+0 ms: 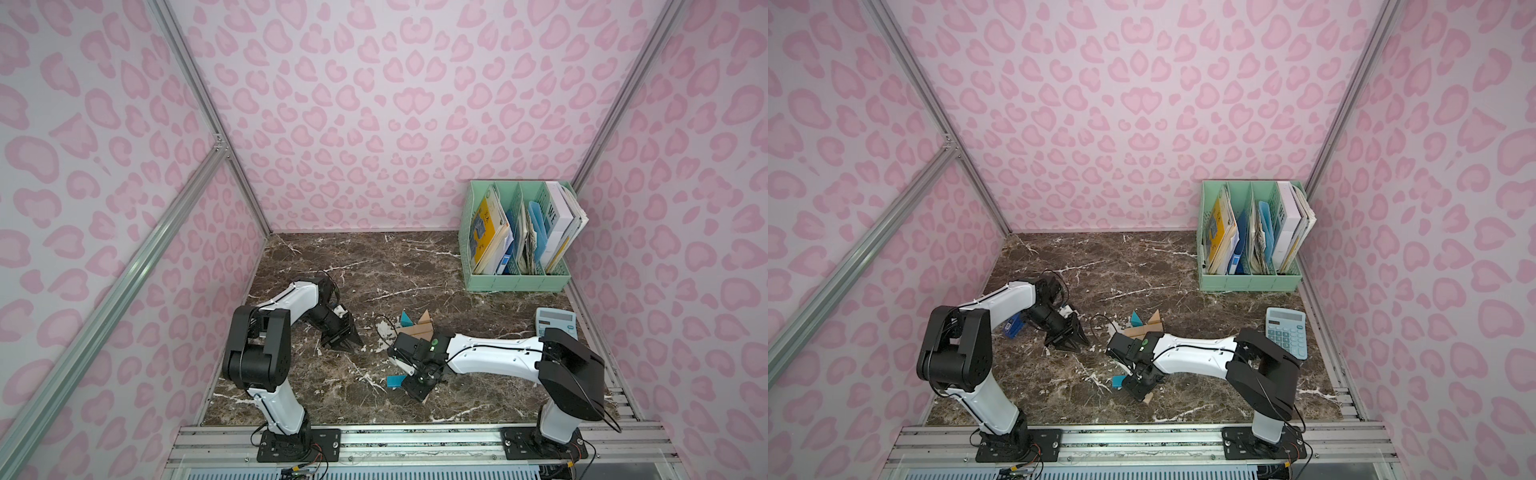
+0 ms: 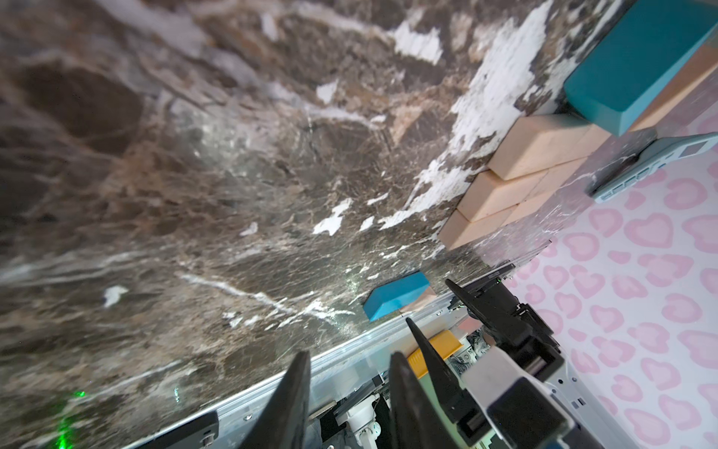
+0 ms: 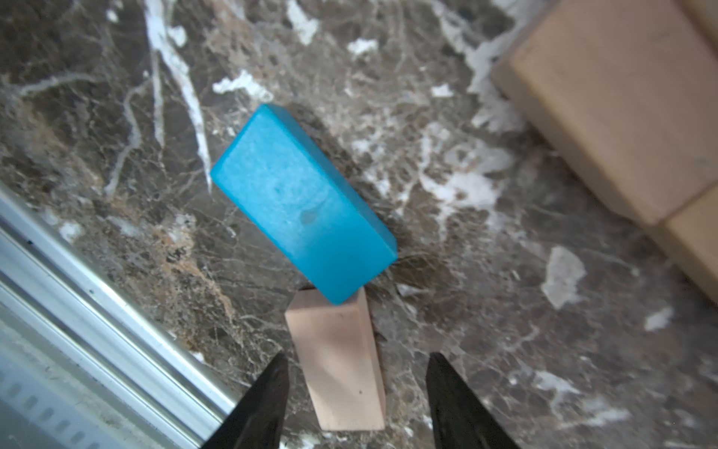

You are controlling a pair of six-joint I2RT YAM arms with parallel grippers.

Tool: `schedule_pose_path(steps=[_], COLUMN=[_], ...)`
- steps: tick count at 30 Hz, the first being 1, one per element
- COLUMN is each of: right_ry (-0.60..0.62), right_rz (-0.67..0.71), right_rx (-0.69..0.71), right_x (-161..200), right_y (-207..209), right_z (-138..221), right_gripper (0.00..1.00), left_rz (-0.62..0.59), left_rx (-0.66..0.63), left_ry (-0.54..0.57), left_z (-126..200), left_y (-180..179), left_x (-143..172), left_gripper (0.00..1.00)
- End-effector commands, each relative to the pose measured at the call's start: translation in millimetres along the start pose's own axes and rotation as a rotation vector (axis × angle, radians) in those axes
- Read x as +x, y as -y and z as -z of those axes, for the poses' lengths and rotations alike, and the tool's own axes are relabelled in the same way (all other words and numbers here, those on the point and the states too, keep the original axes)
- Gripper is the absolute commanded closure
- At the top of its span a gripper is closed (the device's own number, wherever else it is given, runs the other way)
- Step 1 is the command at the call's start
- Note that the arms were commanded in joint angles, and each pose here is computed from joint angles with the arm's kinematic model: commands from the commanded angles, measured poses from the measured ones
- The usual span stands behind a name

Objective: Assemble a carrot with building blocks
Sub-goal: Pick up the building block from the center of the board, then assemble the building block at the center of the board.

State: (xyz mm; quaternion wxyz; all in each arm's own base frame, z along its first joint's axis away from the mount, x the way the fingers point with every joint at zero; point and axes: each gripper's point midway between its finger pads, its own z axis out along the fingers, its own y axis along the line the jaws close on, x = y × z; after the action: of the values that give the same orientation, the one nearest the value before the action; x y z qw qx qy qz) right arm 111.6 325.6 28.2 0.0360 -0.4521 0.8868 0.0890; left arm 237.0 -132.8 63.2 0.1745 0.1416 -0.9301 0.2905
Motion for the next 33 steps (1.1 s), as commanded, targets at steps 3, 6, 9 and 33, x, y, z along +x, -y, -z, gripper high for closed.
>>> schedule_pose_path(steps=[3, 6, 9, 33], right_ry=[-0.022, -0.025, -0.038, -0.032], right_rz=[0.073, 0.083, 0.105, 0.342], right_rx=[0.003, 0.039, 0.075, 0.195], right_x=[0, 0, -1, -39], right_y=[-7, -1, 6, 65], right_z=[-8, -8, -7, 11], right_gripper=[0.51, 0.60, 0.71, 0.80], left_rz=[0.002, 0.001, -0.001, -0.007], left_rx=[0.017, 0.020, 0.026, 0.050], left_ry=[-0.020, -0.019, -0.017, -0.025], left_z=[-1, -1, 0, -4], left_y=[1, 2, 3, 5], left_x=[7, 6, 5, 2], left_gripper=[0.64, 0.63, 0.63, 0.63])
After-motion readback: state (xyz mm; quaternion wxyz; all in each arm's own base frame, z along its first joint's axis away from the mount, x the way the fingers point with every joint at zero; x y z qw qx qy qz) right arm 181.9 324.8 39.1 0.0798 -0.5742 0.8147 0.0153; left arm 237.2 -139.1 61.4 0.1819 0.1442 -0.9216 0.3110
